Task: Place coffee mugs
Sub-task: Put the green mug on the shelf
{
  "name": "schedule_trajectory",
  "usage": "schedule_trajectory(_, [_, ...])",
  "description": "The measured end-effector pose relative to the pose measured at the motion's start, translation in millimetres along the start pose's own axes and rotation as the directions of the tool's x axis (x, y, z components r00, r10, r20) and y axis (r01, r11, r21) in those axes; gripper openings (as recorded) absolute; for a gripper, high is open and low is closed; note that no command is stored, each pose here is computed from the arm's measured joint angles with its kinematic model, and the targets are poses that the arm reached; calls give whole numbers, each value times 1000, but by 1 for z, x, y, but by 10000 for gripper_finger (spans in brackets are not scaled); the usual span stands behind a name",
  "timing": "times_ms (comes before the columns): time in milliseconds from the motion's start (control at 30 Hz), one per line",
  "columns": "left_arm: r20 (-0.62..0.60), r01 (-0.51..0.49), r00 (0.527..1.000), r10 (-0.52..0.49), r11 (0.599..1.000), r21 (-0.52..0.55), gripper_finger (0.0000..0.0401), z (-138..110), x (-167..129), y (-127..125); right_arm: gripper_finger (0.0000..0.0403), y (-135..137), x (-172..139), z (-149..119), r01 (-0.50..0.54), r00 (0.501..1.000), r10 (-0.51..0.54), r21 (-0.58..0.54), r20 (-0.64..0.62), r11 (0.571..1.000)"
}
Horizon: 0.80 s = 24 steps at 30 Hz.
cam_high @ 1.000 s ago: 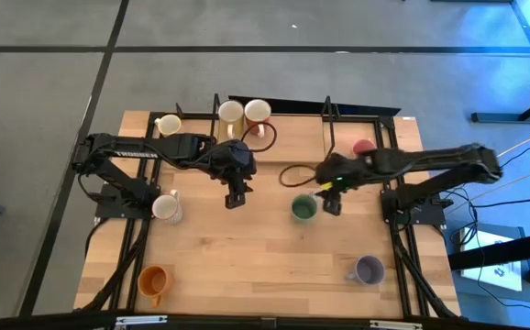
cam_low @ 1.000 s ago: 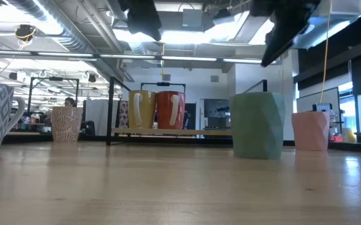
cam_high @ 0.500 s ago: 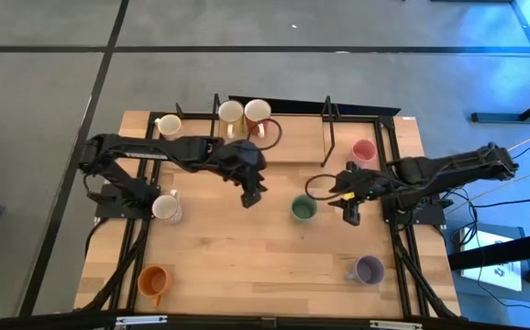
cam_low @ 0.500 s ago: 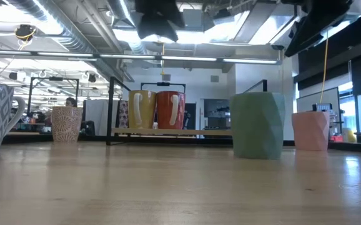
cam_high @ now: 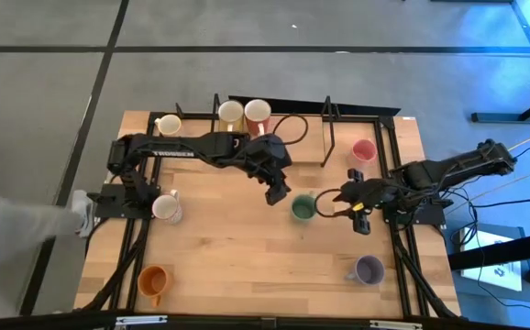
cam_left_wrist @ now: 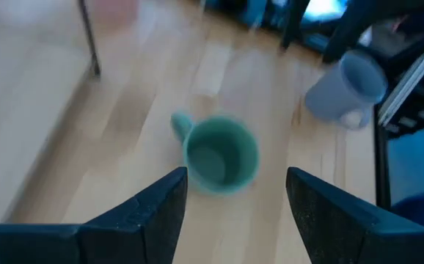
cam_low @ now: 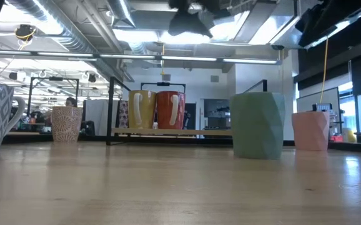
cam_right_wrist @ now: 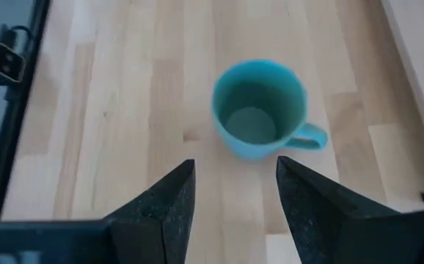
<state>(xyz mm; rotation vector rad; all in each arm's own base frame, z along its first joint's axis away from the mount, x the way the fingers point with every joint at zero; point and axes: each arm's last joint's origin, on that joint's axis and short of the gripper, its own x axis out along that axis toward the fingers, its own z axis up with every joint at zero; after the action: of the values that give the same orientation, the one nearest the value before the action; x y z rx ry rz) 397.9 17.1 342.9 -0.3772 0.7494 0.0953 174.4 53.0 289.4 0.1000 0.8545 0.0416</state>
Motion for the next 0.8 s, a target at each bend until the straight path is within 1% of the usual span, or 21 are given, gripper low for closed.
schedule_trajectory(100, [24, -25, 999, 25, 999, 20, 225, 6, 1, -6, 179, 1, -6, -3, 16, 1000, -16, -13, 15, 1000])
schedule_trajectory(200, [13, -50, 999, 49, 999, 23, 225, 6, 4, -8, 179, -1, -13, -6, 52, 998, -51, -15, 34, 999])
schedule_trajectory(233, [39, -43, 998, 42, 999, 20, 224, 9, 5, -10, 179, -2, -14, -5, 59, 997, -58, -10, 48, 998])
schedule_trajectory(300, [8, -54, 999, 54, 998, 15, 224, 8, 4, -10, 179, -4, -19, -8, 77, 996, -77, -9, 55, 997])
schedule_trajectory(400, [26, -50, 998, 50, 999, 14, 224, 10, 7, -12, 179, -7, -26, -10, 99, 992, -99, 2, 76, 995])
schedule_trajectory(433, [10, -55, 998, 55, 998, 14, 224, 9, 7, -12, 179, -8, -28, -12, 107, 992, -107, 2, 74, 994])
schedule_trajectory(633, [15, -58, 998, 58, 998, 2, 224, 9, 10, -14, 179, -13, -42, -19, 104, 990, -107, 32, 97, 994])
schedule_trajectory(767, [39, -56, 998, 56, 998, 12, 224, 10, 21, -16, 179, -17, -52, -26, 102, 987, -110, 72, 118, 992])
schedule_trajectory(800, [20, -63, 998, 63, 998, 16, 224, 9, 24, -15, 179, -18, -53, -27, 105, 985, -115, 85, 130, 991])
